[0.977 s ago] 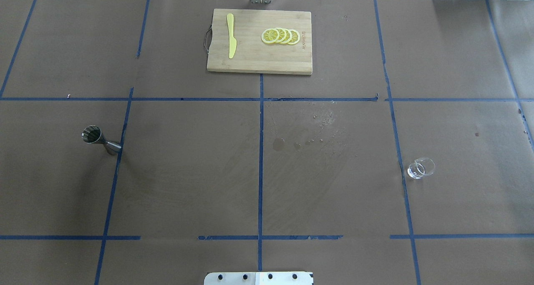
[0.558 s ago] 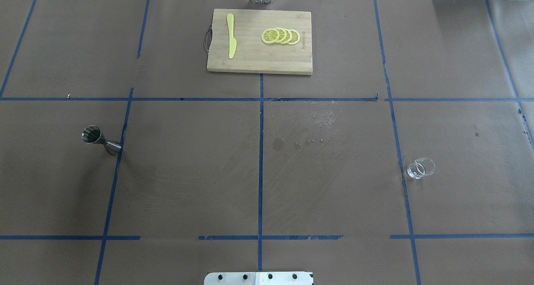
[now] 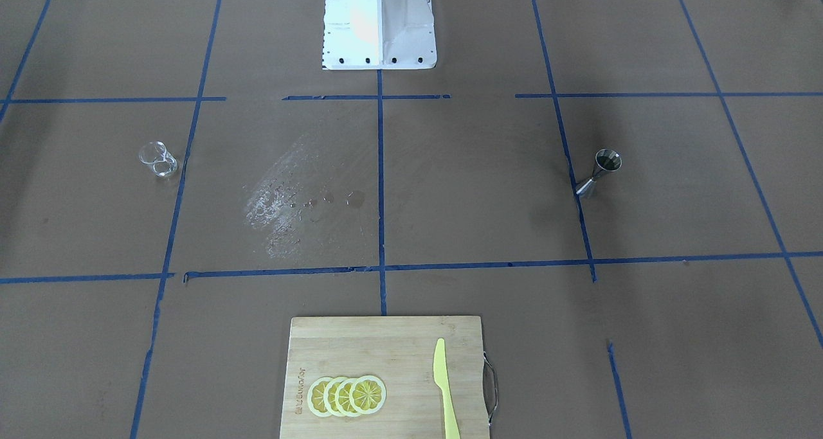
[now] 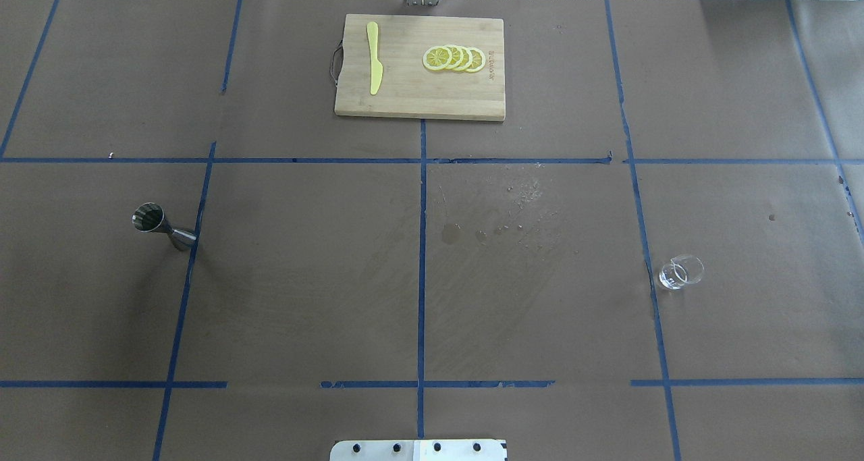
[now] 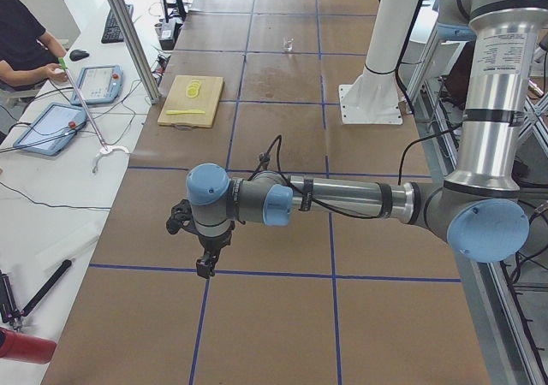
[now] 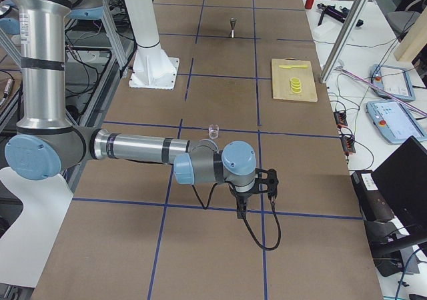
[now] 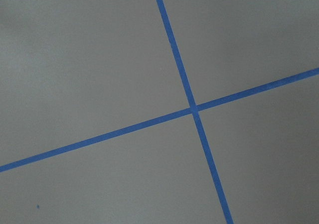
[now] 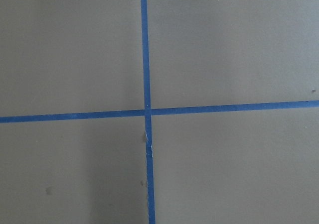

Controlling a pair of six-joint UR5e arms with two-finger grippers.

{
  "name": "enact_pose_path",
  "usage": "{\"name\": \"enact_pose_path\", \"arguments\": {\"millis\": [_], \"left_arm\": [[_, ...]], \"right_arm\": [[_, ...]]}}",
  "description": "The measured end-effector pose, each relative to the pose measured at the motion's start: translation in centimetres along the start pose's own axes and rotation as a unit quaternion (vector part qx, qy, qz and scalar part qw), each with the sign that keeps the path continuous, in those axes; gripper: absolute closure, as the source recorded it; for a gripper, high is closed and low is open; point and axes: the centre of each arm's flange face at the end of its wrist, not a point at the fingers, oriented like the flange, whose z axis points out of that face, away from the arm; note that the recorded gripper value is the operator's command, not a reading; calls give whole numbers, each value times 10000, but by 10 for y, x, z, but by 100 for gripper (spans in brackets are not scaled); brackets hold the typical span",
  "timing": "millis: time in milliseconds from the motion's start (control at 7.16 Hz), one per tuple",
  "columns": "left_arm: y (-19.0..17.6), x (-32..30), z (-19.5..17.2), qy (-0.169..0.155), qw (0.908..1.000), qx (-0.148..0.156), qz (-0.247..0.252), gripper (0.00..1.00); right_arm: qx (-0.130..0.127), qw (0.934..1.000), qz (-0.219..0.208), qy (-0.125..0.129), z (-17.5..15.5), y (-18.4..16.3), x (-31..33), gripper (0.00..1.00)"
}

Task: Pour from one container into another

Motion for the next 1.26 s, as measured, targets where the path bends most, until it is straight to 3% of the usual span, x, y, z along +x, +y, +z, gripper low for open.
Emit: {"name": "enact_pose_path", "arguments": {"millis": [279, 558, 838, 1256], "left_arm": [[0, 2, -3, 9, 10000, 24, -1, 0], [0, 3, -3, 36, 9984, 18, -564, 0], [-1, 3, -3, 47, 9954, 18, -958, 0], [-1, 3, -2, 49, 9948, 15, -1015, 0]], "right_arm": [[-199, 9997, 83, 69, -7, 5, -18, 0], [-279, 9995, 150, 83, -5, 11, -17, 0], [-305, 9994, 173, 77, -2, 12, -15, 0], [-296, 9994, 164, 68, -3, 12, -15, 0]]}}
